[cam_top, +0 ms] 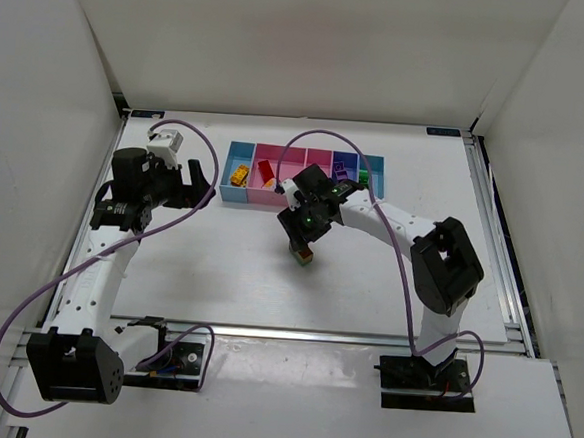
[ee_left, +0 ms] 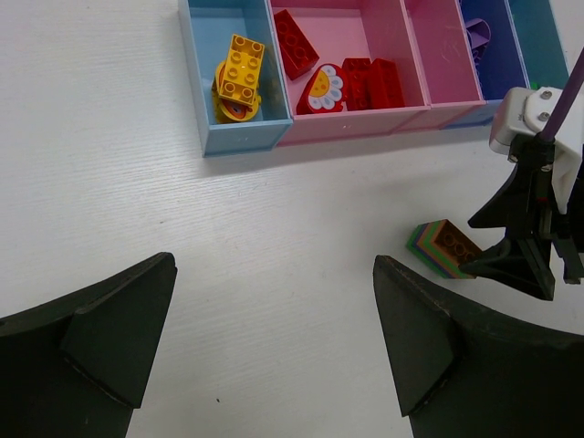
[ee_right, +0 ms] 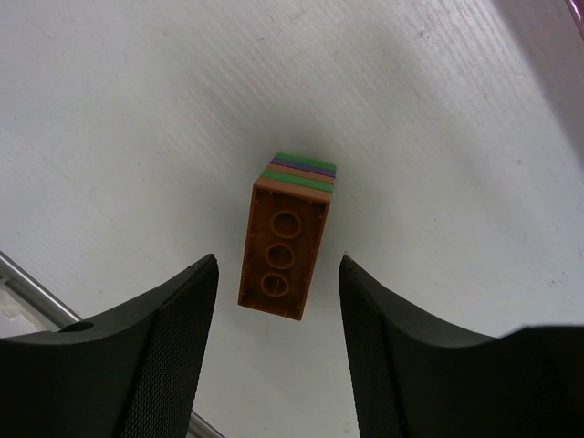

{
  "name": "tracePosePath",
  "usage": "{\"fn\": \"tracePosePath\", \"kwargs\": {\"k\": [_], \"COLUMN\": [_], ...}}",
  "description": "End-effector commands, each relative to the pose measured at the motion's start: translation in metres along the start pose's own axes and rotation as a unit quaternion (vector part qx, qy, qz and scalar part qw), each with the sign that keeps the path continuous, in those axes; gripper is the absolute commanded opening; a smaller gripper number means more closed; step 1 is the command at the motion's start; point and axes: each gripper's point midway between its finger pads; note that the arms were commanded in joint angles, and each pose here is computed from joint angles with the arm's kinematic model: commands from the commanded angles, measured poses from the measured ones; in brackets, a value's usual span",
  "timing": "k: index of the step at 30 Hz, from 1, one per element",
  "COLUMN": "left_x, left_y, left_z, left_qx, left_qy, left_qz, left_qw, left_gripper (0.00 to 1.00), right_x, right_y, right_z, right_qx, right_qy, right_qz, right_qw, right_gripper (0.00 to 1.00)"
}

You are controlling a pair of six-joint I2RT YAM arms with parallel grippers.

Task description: Sort the legos into containers by color

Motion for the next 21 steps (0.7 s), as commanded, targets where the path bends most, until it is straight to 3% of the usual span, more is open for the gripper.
{"fn": "tracePosePath", "kwargs": {"k": [1,11,21], "left_x": [-0.002,0.000,0.000], "left_y": [0.000,0.002,0.003], "left_z": [-0.001,-0.002,-0.004], "left_qx": [0.003,0.001,0.001], "left_qy": [-0.001,0.002,0.004], "left_qz": [0.002,0.005,0.006], "left_qw": [1.000,1.000,1.000], "left_gripper": [0.99,0.99,0.99], "right_x": [0.000,0.010,0.013], "right_y": [-0.001,-0.002,-0.002], "right_z": [0.013,0.008,0.005], "right_qx": [-0.008,-0.006,-0.008], "right_qy": [-0.016,-0.004,-0.001], "right_qz": [0.003,0.005,0.008], "right_qw": [1.000,1.000,1.000], "right_gripper": [0.59,0.59,0.39]}}
Point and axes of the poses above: each gripper's point midway between its finger pads, its own x axis out along the fingers, its own y axis along the line the jaws close on, z = x × y, and after that the axes turned 13 degrees about -x, right-handed
